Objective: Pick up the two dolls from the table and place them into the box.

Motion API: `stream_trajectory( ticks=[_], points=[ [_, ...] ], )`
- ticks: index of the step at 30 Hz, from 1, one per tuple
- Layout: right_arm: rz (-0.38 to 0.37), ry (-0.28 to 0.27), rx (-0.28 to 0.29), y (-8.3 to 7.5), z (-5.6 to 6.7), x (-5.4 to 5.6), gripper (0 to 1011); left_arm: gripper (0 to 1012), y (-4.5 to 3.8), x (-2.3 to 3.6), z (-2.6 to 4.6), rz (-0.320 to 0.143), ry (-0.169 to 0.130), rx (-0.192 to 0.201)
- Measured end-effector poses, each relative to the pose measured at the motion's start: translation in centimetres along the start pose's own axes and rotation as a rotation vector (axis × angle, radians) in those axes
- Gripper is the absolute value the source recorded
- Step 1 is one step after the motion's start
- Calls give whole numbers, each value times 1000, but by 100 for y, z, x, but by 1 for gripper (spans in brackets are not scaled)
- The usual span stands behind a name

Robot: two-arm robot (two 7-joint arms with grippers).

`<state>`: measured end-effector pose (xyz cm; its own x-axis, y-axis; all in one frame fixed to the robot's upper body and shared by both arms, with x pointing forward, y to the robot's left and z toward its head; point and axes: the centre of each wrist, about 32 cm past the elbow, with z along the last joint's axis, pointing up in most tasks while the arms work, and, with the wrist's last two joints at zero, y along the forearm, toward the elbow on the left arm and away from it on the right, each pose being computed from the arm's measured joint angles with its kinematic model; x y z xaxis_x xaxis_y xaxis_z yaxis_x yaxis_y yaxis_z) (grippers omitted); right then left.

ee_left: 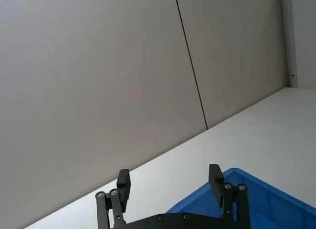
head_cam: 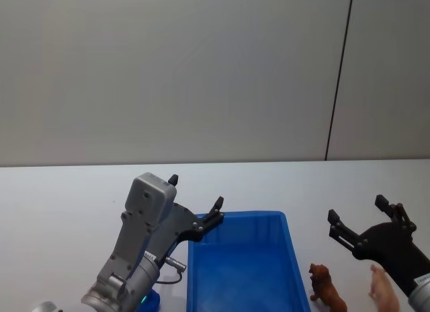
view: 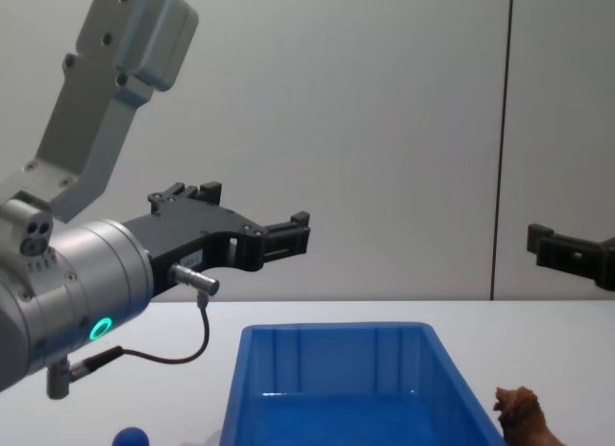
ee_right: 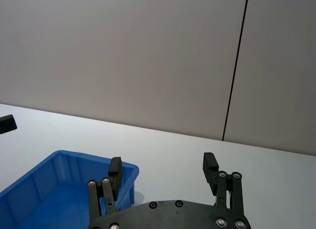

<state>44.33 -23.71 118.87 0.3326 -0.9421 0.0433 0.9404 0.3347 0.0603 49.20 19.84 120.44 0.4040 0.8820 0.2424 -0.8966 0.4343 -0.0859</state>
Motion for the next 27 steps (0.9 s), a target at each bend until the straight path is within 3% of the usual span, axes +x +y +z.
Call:
stream_trajectory(
  ticks=[17, 27],
  points=[
    [-16, 3, -5, -11, 6, 3, 1001, 1001, 0, 0, 0, 0, 0, 0],
    [-94, 9, -61, -79, -2, 35, 1001, 1001, 0, 0, 0, 0, 0, 0]
  ],
)
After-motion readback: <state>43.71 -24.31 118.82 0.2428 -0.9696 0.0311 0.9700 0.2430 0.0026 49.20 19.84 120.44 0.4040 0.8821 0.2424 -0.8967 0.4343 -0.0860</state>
